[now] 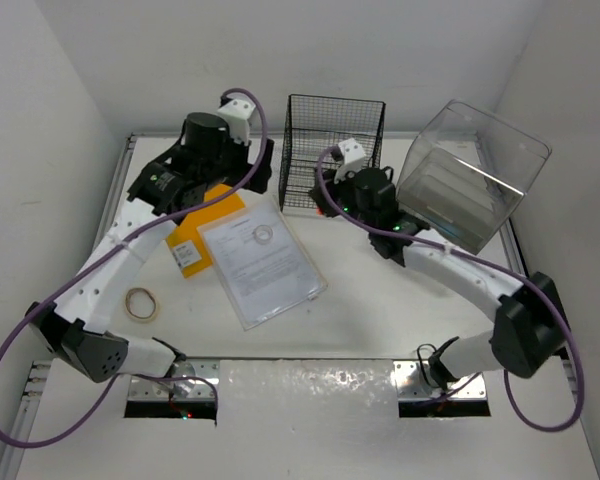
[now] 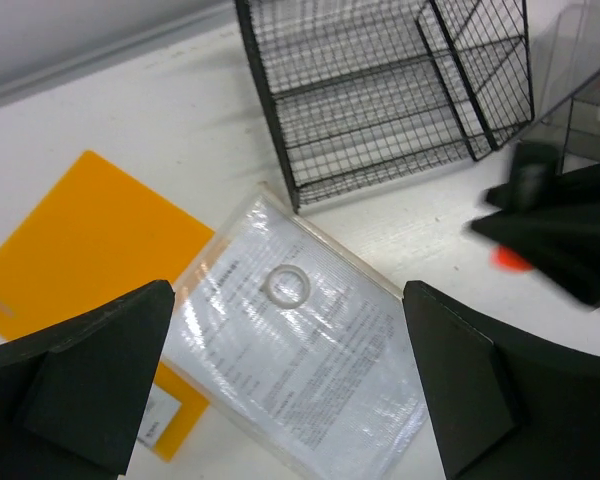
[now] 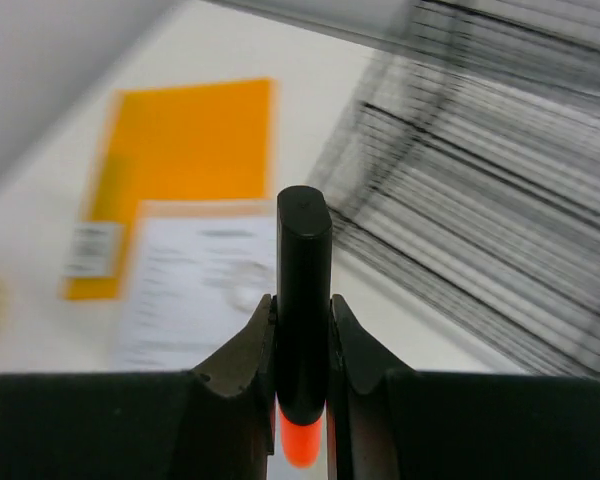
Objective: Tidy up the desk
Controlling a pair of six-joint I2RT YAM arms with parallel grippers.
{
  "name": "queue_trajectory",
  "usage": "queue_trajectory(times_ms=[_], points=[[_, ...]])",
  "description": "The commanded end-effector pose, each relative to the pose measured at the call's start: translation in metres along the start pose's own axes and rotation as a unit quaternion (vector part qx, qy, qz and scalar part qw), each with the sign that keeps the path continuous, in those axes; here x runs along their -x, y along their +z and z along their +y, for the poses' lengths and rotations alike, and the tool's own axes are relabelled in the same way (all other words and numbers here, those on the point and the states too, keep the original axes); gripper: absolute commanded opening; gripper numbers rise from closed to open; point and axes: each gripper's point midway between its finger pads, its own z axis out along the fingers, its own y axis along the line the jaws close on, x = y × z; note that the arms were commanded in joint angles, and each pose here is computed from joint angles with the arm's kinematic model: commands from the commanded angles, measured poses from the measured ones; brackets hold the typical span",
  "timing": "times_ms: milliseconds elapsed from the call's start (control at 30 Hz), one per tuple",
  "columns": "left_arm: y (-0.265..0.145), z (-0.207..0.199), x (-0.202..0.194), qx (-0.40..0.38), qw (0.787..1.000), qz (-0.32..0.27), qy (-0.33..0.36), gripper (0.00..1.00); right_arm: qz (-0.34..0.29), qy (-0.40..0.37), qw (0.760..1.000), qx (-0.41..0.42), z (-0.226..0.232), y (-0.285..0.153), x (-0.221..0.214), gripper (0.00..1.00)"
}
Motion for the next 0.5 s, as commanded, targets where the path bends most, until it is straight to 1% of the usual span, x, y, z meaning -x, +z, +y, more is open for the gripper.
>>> queue_trajectory(times_ms=[0, 33, 67, 100, 133, 167, 200, 267, 300, 333, 367, 433, 467], points=[[-0.048, 0.025, 0.043, 0.028, 0.997, -0.069, 0.013, 1.00, 0.092, -0.129, 0.982, -0.106, -0.059, -0.049, -0.008, 0.00], [-0.048, 0.028, 0.042, 0.025, 0.997, -0.065, 0.013, 1.00, 0.112, -0.152, 0.973, -0.129, -0.071, -0.058, -0.013, 0.00], [-0.048, 0.042, 0.036, 0.037, 0.998, -0.054, 0.009, 1.00, 0.128, -0.189, 0.956, -0.186, -0.095, -0.073, -0.011, 0.00], [-0.046, 0.050, 0.032, 0.038, 0.998, -0.047, 0.006, 1.00, 0.164, -0.219, 0.938, -0.213, -0.109, -0.088, -0.020, 0.00], [-0.043, 0.064, 0.022, 0.036, 0.999, -0.035, -0.007, 1.00, 0.188, -0.258, 0.911, -0.260, -0.129, -0.103, -0.020, 0.00], [-0.041, 0.071, 0.015, 0.036, 0.999, -0.025, -0.007, 1.00, 0.208, -0.276, 0.896, -0.279, -0.138, -0.111, -0.024, 0.00], [-0.039, 0.077, 0.009, 0.039, 0.999, -0.017, -0.006, 1.00, 0.239, -0.295, 0.877, -0.295, -0.147, -0.121, -0.033, 0.00], [-0.031, 0.090, -0.012, 0.053, 0.999, 0.007, -0.004, 0.99, 0.276, -0.335, 0.837, -0.332, -0.165, -0.137, -0.038, 0.00], [-0.028, 0.095, -0.019, 0.059, 0.998, 0.014, -0.003, 1.00, 0.289, -0.346, 0.826, -0.339, -0.171, -0.140, -0.042, 0.00], [-0.026, 0.100, -0.027, 0.068, 0.997, 0.024, -0.002, 1.00, 0.312, -0.365, 0.807, -0.343, -0.179, -0.144, -0.050, 0.00], [-0.020, 0.103, -0.041, 0.071, 0.997, 0.040, 0.000, 1.00, 0.321, -0.373, 0.797, -0.351, -0.183, -0.145, -0.052, 0.00], [-0.012, 0.111, -0.060, 0.080, 0.995, 0.057, 0.000, 1.00, 0.344, -0.390, 0.768, -0.372, -0.197, -0.150, -0.056, 0.00], [-0.012, 0.114, -0.065, 0.086, 0.995, 0.057, 0.001, 1.00, 0.351, -0.396, 0.761, -0.377, -0.201, -0.151, -0.058, 0.00]])
